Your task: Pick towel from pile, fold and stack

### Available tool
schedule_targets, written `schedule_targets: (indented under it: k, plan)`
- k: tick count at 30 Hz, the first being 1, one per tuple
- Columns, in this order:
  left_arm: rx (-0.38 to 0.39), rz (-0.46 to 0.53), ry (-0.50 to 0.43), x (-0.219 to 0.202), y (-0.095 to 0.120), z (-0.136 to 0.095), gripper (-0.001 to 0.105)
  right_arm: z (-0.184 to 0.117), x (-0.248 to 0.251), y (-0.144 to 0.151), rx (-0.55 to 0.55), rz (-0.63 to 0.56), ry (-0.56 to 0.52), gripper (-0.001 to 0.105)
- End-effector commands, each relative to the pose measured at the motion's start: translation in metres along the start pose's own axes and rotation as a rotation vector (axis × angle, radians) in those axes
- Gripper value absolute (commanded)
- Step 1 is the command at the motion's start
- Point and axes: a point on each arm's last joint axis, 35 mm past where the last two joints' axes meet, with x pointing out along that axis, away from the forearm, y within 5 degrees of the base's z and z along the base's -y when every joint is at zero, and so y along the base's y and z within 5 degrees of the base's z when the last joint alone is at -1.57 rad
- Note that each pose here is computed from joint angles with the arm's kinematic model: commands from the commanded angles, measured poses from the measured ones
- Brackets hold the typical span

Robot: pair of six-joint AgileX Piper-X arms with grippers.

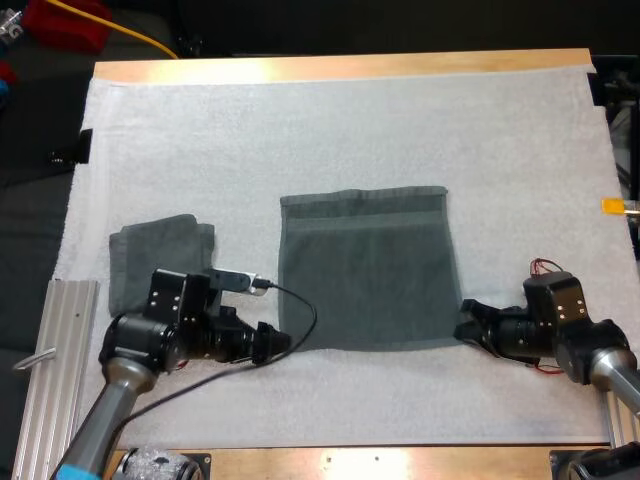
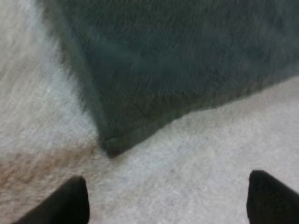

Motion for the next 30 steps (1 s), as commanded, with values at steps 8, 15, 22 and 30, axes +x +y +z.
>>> schedule_targets:
  k: [8, 15, 22, 30]
  plan:
    - [-0.049, -0.04, 0.068, 0.033, 0.013, 0.017, 0.067, -0.001, -0.001, 0.0, -0.013, -0.003, 0.003, 0.0]
    - [-0.122, -0.062, 0.162, 0.061, 0.028, 0.022, 0.067, -0.001, -0.001, 0.0, -0.016, -0.003, 0.003, 0.0]
    - [-0.175, -0.113, 0.235, 0.084, 0.04, 0.023, 0.067, -0.001, -0.001, 0.0, -0.016, -0.003, 0.003, 0.0]
    - [-0.196, -0.174, 0.27, 0.091, 0.043, 0.023, 0.067, -0.001, -0.001, 0.0, -0.017, -0.003, 0.003, 0.0]
